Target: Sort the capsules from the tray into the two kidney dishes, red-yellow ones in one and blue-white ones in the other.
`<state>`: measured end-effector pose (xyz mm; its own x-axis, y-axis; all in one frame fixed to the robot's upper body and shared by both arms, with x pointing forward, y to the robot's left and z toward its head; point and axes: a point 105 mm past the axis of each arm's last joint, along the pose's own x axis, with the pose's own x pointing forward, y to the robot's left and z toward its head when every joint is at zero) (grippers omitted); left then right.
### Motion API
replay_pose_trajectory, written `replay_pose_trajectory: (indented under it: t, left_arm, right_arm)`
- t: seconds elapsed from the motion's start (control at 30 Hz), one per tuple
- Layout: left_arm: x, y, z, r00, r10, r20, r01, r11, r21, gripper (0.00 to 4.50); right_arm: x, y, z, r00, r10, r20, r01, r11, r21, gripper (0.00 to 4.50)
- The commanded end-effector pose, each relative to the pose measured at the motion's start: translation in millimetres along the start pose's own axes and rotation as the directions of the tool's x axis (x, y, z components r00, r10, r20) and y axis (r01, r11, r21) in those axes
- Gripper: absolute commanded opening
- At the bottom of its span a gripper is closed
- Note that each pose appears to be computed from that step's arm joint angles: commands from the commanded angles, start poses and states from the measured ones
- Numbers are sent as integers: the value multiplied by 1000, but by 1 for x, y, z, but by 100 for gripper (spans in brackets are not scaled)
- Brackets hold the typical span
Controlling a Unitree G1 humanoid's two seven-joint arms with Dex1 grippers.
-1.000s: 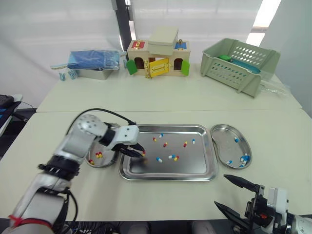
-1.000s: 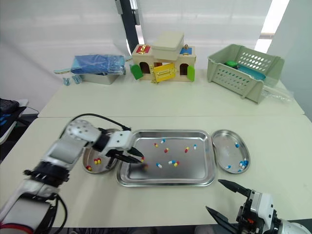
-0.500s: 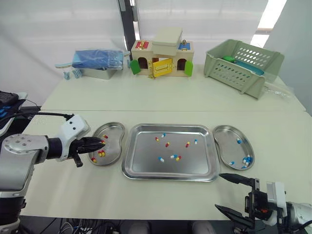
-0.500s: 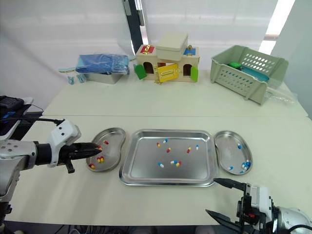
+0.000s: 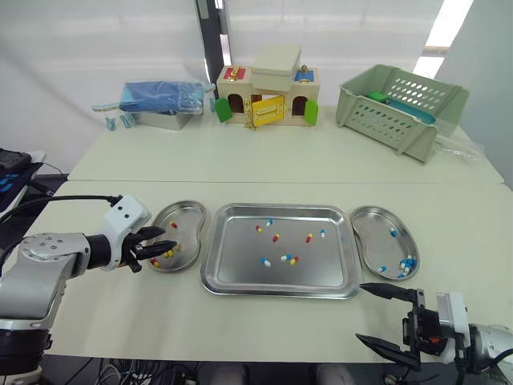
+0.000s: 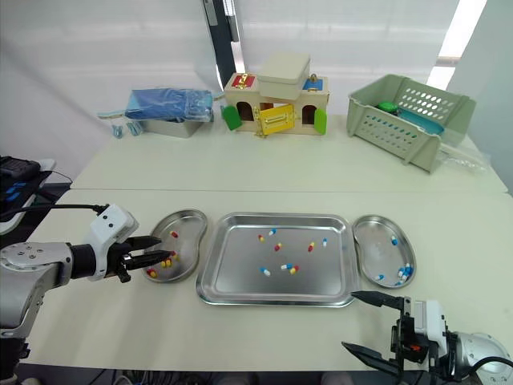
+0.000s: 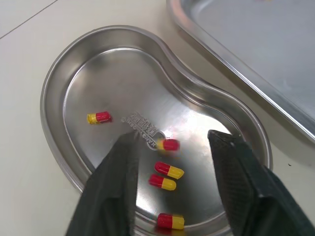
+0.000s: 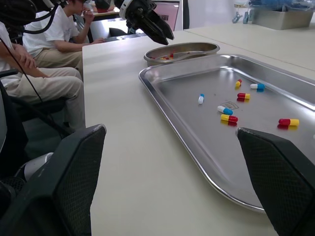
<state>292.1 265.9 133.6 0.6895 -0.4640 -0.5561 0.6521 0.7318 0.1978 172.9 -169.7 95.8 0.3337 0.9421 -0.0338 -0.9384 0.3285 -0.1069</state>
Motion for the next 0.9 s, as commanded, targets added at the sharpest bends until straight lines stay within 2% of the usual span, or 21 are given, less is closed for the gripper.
replay_pose_trajectory:
  t: [0.03, 0.13, 0.17, 0.4, 0.6, 0.73, 0.9]
  left_arm:
    - [-2, 2, 5, 1000, 4, 6, -4, 1000, 26, 340]
    - [-2, 5, 4, 1000, 5, 3, -5, 1000, 30, 440]
    - [-3, 6, 4, 1000, 6, 5, -7, 999, 32, 446]
    - [-17, 14, -1, 999, 34, 18, -34, 999, 4, 446]
    - [-65, 65, -20, 970, 242, -35, -243, 968, -54, 446]
    - [-106, 105, -35, 912, 401, -87, -406, 913, -44, 446]
    - [-132, 127, -45, 875, 472, -110, -478, 877, -44, 446]
  right_arm:
    - [-3, -1, 7, 1000, -11, 11, 11, 999, -30, 450]
    - [-5, -1, 6, 1000, -21, 10, 22, 999, -31, 450]
    - [-6, -1, 6, 1000, -27, 9, 28, 999, -30, 450]
    - [-21, -18, 10, 993, -119, -1, 119, 992, -43, 450]
    - [-37, -20, 10, 986, -164, -29, 163, 986, -27, 450]
    - [-43, -20, 4, 982, -185, -36, 185, 983, -7, 450]
    - [-47, -19, -2, 983, -173, -54, 173, 985, -1, 450]
